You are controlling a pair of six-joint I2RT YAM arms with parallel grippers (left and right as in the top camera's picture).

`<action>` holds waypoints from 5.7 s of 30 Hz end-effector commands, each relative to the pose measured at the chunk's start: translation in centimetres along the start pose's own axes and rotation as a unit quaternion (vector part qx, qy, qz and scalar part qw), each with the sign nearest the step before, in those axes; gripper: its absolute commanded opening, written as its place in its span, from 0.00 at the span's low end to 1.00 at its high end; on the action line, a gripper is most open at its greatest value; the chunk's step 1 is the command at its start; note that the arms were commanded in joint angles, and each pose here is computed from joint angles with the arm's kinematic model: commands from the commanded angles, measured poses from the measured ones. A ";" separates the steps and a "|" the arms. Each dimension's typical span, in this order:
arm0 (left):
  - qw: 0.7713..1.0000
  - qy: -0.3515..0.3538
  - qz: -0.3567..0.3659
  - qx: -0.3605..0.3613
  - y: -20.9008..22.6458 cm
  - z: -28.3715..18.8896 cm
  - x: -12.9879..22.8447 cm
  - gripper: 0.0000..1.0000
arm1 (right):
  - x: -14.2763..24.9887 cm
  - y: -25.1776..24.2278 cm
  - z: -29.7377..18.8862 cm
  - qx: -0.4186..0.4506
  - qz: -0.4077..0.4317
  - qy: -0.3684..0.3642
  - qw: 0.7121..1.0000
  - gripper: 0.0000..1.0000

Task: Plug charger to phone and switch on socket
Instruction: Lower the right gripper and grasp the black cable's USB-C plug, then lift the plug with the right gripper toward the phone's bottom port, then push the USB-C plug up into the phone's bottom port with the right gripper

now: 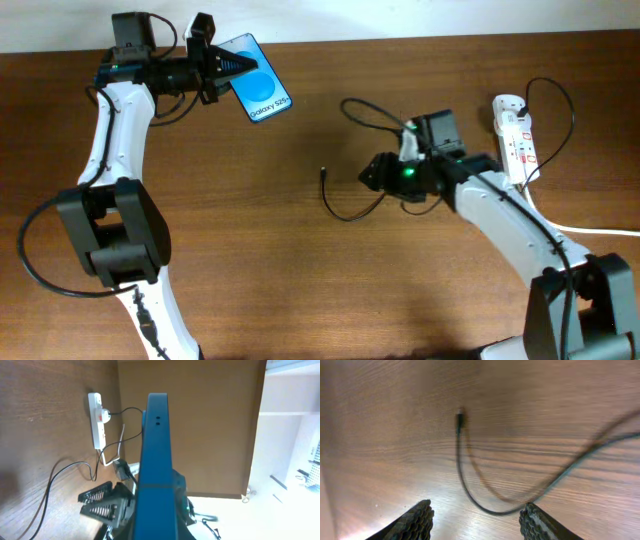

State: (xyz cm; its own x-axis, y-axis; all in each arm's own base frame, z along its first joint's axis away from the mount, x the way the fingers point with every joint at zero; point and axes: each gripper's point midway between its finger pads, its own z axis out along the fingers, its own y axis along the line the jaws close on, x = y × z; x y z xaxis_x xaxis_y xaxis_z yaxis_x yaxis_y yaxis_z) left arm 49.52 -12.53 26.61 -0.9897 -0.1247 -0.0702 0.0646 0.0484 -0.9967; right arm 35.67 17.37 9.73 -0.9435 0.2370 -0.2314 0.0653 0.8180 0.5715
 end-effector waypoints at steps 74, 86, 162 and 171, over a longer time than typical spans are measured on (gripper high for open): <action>0.996 0.084 0.022 0.029 -1.8 6.2 3.5 0.00 | 3.1 16.0 -8.7 -0.267 -0.082 -0.011 0.960 0.04; 0.994 0.103 0.021 0.030 -1.9 7.8 4.5 0.00 | 1.7 16.1 -8.7 -0.260 -0.088 -0.046 0.960 0.04; 0.991 0.125 0.019 0.032 -2.1 9.7 5.7 0.00 | -1.4 14.4 -9.7 -0.251 -0.073 -0.093 0.961 0.04; 0.989 0.143 0.005 0.032 -2.1 11.1 7.0 0.00 | -1.9 14.2 -8.9 -0.250 -0.072 -0.092 0.961 0.04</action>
State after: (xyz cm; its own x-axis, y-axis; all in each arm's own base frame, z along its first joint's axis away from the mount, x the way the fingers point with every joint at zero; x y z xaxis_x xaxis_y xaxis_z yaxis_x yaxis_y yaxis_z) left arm 46.11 -22.62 26.31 -0.9947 0.0704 -0.0755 0.0793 0.0533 -0.9954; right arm 33.50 24.75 25.48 -0.8861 0.2155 -0.4104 -0.2735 0.4718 0.8382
